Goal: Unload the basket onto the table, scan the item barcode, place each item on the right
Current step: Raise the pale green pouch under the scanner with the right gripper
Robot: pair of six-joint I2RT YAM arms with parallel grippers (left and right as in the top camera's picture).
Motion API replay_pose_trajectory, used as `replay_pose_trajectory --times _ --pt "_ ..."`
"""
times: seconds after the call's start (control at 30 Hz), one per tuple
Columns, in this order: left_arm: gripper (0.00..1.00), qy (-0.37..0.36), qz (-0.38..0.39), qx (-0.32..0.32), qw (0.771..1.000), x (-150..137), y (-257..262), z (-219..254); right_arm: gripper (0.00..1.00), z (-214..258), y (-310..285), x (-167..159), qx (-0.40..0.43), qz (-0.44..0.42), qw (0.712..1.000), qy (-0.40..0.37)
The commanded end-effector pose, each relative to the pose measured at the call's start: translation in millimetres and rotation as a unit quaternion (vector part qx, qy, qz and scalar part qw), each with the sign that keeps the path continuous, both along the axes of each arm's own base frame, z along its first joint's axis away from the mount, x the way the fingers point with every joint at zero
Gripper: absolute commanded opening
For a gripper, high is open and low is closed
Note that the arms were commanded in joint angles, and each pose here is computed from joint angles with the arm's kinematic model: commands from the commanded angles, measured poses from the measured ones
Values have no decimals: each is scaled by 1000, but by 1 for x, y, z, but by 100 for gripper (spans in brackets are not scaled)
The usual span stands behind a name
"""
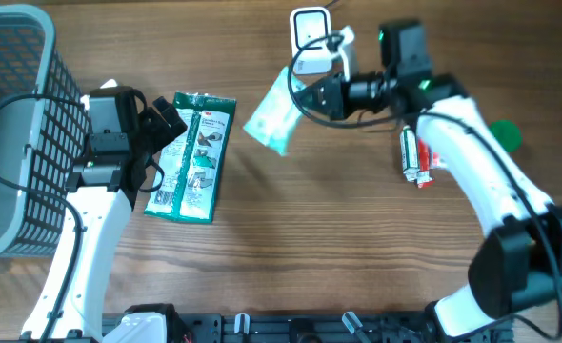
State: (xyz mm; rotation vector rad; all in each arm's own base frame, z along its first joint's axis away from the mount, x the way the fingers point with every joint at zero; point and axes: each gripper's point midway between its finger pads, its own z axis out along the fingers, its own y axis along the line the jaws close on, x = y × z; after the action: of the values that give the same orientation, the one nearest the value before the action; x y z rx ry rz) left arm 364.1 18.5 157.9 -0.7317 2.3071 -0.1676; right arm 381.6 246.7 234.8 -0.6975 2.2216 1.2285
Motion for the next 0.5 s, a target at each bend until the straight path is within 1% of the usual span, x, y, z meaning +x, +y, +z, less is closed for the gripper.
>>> replay_pose_trajectory --times 0.0,0.07,0.1,0.13,0.17,0.23,0.4,0.43,0.47 --pt "100 -4 6 10 1000 2 5 4 4 56 -26 28 -128 -12 973 -193" --pt "100 -4 6 10 1000 2 5 4 4 69 -43 44 -199 -17 942 -270" --pt "100 -4 6 10 1000 2 5 4 4 72 -50 54 -241 -6 915 -324" --pt "100 -4 6 10 1000 2 5 4 4 72 -54 58 -263 5 898 -352" --pt "100 -4 6 10 1000 2 5 4 4 69 -58 65 -296 23 875 -383" --pt "100 -4 6 10 1000 2 5 4 4 64 -64 80 -331 24 850 -409" --pt "100 -4 6 10 1000 2 5 4 4 40 -69 139 -383 -29 815 -433" --pt "100 -4 6 10 1000 2 5 4 4 33 -69 148 -395 -31 807 -438" --pt "100 -4 6 10 1000 2 5 4 4 24 -68 161 -414 -34 791 -449"
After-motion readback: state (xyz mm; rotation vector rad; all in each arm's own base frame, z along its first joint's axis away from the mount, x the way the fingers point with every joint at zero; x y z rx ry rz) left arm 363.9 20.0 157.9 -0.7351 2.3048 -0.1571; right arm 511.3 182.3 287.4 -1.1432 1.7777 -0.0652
